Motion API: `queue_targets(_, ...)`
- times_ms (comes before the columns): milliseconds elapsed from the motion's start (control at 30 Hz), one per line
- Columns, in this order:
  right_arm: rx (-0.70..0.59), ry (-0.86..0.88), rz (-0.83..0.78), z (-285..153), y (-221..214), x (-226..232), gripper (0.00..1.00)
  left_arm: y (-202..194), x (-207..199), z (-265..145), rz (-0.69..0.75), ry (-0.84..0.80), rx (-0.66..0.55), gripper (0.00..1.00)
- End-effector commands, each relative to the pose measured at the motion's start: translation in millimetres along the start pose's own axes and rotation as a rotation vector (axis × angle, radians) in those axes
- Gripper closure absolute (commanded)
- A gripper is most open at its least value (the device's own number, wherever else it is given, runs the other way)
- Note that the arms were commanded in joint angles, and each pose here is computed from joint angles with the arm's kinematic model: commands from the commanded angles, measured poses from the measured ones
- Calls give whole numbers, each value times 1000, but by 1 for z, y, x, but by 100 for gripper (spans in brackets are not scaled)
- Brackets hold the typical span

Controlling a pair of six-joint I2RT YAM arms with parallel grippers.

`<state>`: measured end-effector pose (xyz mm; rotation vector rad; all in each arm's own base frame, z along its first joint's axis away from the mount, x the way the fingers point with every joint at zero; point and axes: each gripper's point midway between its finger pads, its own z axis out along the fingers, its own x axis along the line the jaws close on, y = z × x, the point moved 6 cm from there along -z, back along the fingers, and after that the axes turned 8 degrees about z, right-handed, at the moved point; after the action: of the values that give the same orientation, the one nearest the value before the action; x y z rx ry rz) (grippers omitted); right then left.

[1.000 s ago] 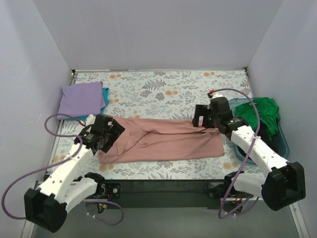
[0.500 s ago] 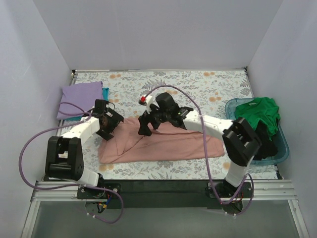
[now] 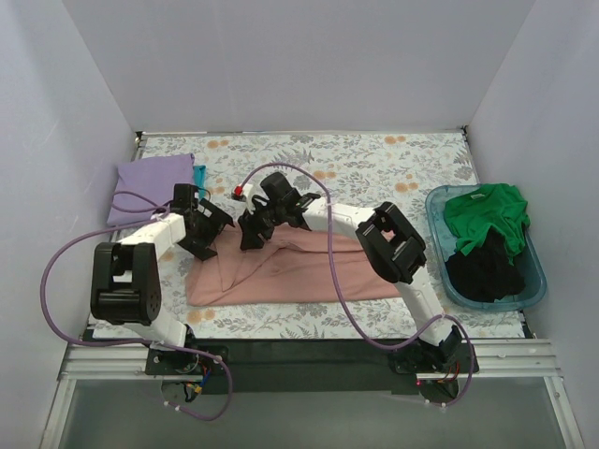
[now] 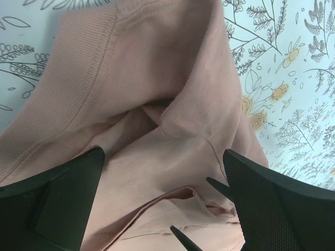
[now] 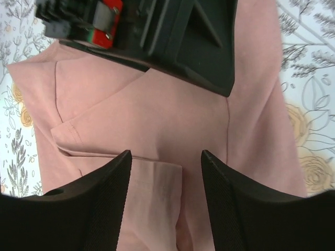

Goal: Fold and stack the t-shirts
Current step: Fold the tshirt

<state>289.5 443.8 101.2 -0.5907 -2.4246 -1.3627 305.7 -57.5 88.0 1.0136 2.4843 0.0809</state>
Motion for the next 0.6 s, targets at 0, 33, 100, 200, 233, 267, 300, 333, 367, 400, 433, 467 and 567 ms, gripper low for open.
queue_targets(0, -10, 41, -22, 5, 12, 6, 39, -1, 23, 2, -2, 85, -19, 2)
queue_targets(33, -2, 38, -10, 7, 8, 4, 42, 0, 24, 0, -3, 84, -27, 2)
queue_targets(100, 0, 36, -3, 8, 7, 3, 43, 0, 26, -1, -4, 90, -30, 2)
queue_targets(200, 11, 35, 4, 9, 2, 3, 45, 1, 28, -2, -4, 104, -36, 2)
queue_targets(233, 15, 31, 4, 10, 0, 2, 46, 1, 29, -2, -7, 109, -36, 2)
queue_targets(267, 18, 17, 7, 10, -1, 0, 45, 1, 29, -3, -8, 105, -38, 2)
queue_targets(300, 19, 15, 6, 10, -1, 0, 47, 2, 29, -3, -9, 105, -40, 2)
queue_targets(333, 24, 16, 10, 9, -4, 0, 56, 2, 29, -3, -9, 103, -42, 2)
queue_targets(367, 25, 22, 15, 9, -4, 1, 62, 2, 28, -4, -6, 100, -43, 2)
queue_targets(400, 23, 27, 13, 9, -3, 2, 68, 2, 28, -4, -8, 102, -43, 2)
queue_targets(433, 26, 30, 18, 9, -4, 3, 77, 3, 28, -4, -6, 102, -43, 2)
queue_targets(467, 24, 26, 19, 8, -3, 4, 81, 3, 28, -4, -5, 102, -41, 2)
queue_targets(567, 10, 33, 10, 3, 3, 11, 99, 2, 29, -3, -5, 105, -38, 2)
